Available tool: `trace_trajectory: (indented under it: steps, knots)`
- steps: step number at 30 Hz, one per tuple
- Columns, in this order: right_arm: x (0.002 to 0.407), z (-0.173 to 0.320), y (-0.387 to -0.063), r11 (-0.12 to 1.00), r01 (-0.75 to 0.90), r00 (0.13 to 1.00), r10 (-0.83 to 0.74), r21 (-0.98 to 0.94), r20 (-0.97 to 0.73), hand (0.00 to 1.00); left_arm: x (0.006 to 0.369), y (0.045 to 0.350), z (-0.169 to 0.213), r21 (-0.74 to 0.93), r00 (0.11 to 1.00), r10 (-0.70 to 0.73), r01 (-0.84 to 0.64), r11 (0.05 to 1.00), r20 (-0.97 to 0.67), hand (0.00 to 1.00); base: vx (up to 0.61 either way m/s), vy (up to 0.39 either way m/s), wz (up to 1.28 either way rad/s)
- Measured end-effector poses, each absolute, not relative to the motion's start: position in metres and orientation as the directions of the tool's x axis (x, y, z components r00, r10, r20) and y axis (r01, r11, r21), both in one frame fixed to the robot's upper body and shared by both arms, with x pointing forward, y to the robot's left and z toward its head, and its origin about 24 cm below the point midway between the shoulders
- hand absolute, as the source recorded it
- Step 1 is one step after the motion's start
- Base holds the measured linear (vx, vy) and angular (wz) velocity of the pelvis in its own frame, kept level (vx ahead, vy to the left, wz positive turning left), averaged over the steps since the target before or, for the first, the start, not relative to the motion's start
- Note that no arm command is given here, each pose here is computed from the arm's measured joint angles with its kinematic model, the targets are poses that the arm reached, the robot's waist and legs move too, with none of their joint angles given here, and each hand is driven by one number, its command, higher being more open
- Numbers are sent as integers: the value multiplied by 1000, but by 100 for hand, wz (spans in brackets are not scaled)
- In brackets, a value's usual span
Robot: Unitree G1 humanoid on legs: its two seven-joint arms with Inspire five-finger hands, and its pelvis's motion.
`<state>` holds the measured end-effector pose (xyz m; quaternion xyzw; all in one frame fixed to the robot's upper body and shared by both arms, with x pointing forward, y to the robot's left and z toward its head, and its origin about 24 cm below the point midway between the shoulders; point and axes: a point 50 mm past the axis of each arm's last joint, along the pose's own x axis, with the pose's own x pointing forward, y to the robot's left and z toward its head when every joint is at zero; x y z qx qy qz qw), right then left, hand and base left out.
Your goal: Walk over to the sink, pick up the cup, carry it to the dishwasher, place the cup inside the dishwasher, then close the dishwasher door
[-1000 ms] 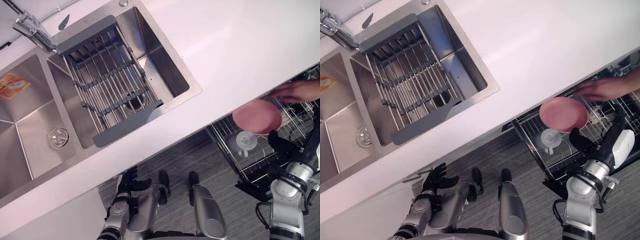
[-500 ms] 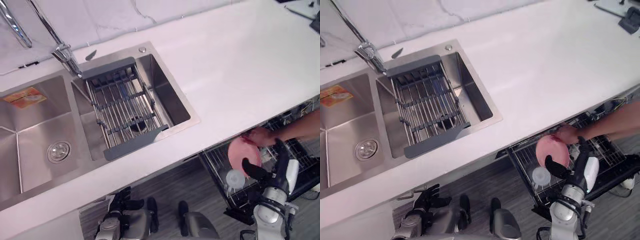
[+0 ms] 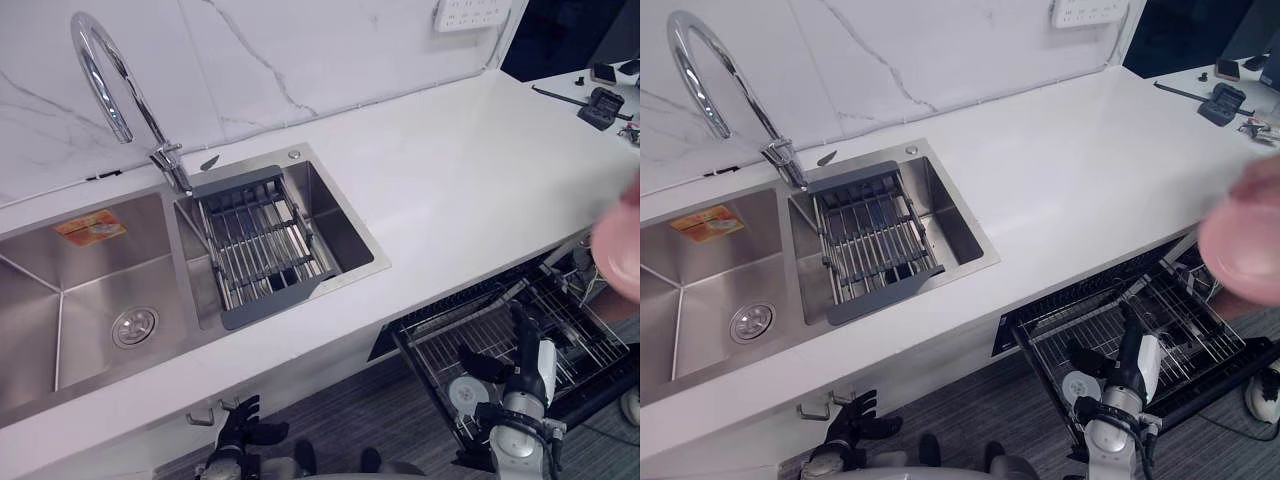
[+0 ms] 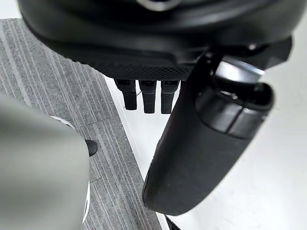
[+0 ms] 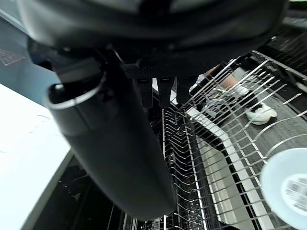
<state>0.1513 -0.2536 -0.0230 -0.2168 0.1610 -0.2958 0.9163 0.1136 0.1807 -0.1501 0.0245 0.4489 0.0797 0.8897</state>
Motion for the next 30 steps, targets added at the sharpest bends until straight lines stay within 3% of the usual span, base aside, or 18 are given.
trace_trajectory:
  steps: [18, 30]
  knots:
    - [150, -21, -255, 718, 478, 770, -620, -505, -152, 90, 107, 180, -153, 122, 561, 171, -124, 985, -810, 90, 4, -4, 3]
    - [162, 38, -254, 646, 571, 789, -603, -507, 121, 90, 107, 178, -153, 136, 573, 162, -89, 987, -804, 90, 3, -2, 8]
